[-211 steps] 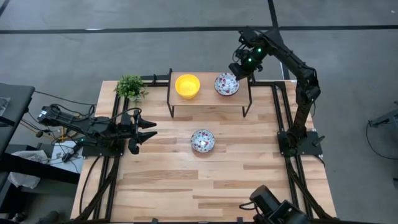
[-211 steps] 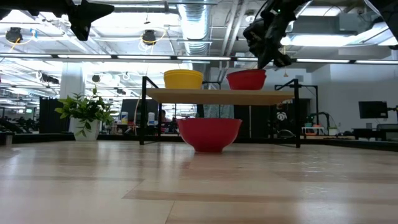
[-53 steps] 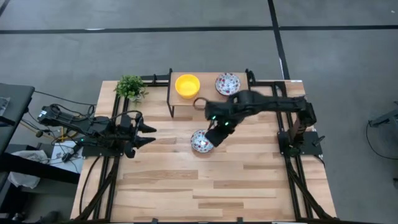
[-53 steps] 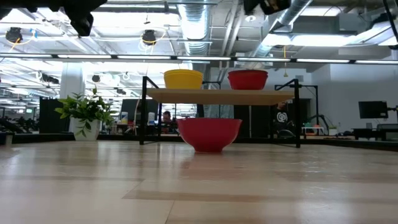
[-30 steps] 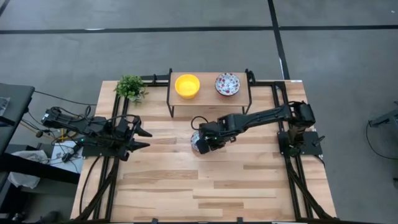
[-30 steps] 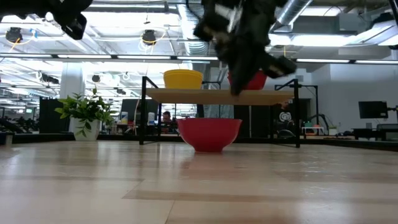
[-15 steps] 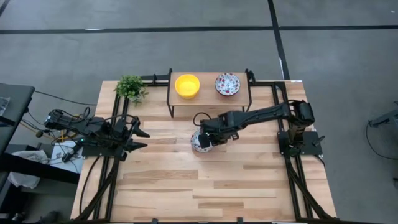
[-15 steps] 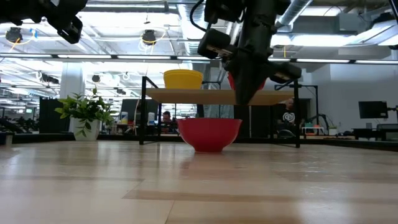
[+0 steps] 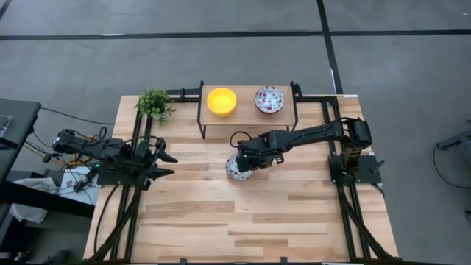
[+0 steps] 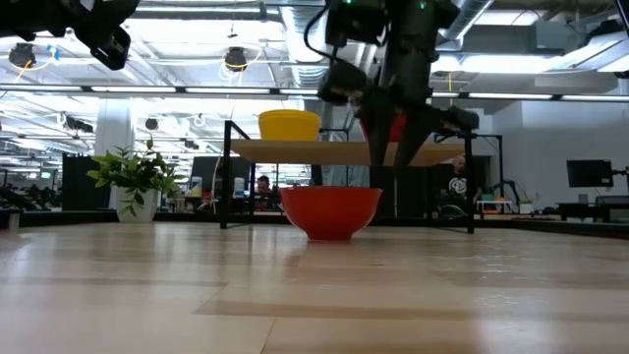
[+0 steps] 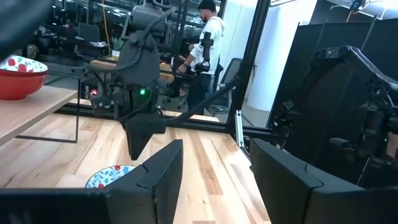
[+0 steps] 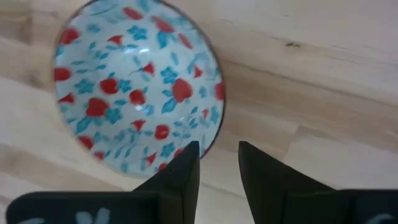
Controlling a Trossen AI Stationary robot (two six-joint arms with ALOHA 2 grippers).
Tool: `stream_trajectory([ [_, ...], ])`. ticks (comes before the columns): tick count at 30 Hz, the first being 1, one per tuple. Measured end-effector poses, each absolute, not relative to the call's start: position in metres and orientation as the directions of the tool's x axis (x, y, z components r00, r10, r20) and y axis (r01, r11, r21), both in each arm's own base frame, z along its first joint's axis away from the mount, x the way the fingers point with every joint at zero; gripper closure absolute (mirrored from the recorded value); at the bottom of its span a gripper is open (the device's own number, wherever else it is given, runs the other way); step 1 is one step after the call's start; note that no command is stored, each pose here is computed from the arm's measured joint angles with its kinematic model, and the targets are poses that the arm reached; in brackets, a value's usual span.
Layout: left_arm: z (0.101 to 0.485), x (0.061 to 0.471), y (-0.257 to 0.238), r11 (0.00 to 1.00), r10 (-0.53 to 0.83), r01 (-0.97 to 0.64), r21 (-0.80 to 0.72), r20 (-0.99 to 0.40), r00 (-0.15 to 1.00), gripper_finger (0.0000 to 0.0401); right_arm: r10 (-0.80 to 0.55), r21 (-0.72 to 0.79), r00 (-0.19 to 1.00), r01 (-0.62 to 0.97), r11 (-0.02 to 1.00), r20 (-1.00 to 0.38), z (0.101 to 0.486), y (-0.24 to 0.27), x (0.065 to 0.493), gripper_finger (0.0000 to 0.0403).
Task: Pick & Place Mini bowls
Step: Stack the white bowl on top of the white bowls on the shelf
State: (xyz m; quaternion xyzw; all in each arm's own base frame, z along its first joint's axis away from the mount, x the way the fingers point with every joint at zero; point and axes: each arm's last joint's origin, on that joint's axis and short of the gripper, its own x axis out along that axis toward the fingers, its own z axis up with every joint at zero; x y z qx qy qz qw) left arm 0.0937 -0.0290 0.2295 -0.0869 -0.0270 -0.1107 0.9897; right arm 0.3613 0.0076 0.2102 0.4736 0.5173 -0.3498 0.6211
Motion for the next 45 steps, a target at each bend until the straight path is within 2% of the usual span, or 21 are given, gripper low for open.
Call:
stream_trajectory([
  [4, 0.229, 0.094, -0.029, 0.96, -0.215, 0.224, -0.168, 0.071, 0.974, 0.0215, 0.057, 0.232, 0.225, 0.938, 0.257, -0.973, 0.196, 0.009, 0.359, 0.03],
  [9, 0.229, 0.094, -0.029, 0.96, -0.215, 0.223, -0.167, 0.065, 0.975, 0.0215, 0.059, 0.283, 0.278, 0.927, 0.246, -0.959, 0.191, 0.01, 0.362, 0.03],
  [21, 0.229, 0.094, -0.029, 0.96, -0.215, 0.223, -0.168, 0.065, 0.975, 0.0215, 0.051, 0.318, 0.314, 0.931, 0.177, -0.948, 0.169, 0.003, 0.357, 0.03],
  [27, 0.229, 0.094, -0.029, 0.96, -0.215, 0.223, -0.168, 0.065, 0.975, 0.0215, 0.051, 0.34, 0.336, 0.924, 0.175, -0.94, 0.169, 0.003, 0.359, 0.0303],
  [32, 0.229, 0.094, -0.029, 0.96, -0.215, 0.223, -0.168, 0.065, 0.975, 0.0215, 0.05, 0.341, 0.337, 0.924, 0.176, -0.94, 0.169, 0.003, 0.359, 0.0328],
  [40, 0.229, 0.094, -0.029, 0.96, -0.215, 0.223, -0.169, 0.065, 0.975, 0.0215, 0.046, 0.337, 0.334, 0.923, 0.187, -0.941, 0.169, 0.003, 0.359, 0.0392],
  [45, 0.229, 0.094, -0.029, 0.96, -0.214, 0.222, -0.169, 0.065, 0.975, 0.0215, 0.05, 0.339, 0.335, 0.921, 0.19, -0.941, 0.169, 0.003, 0.359, 0.0394],
])
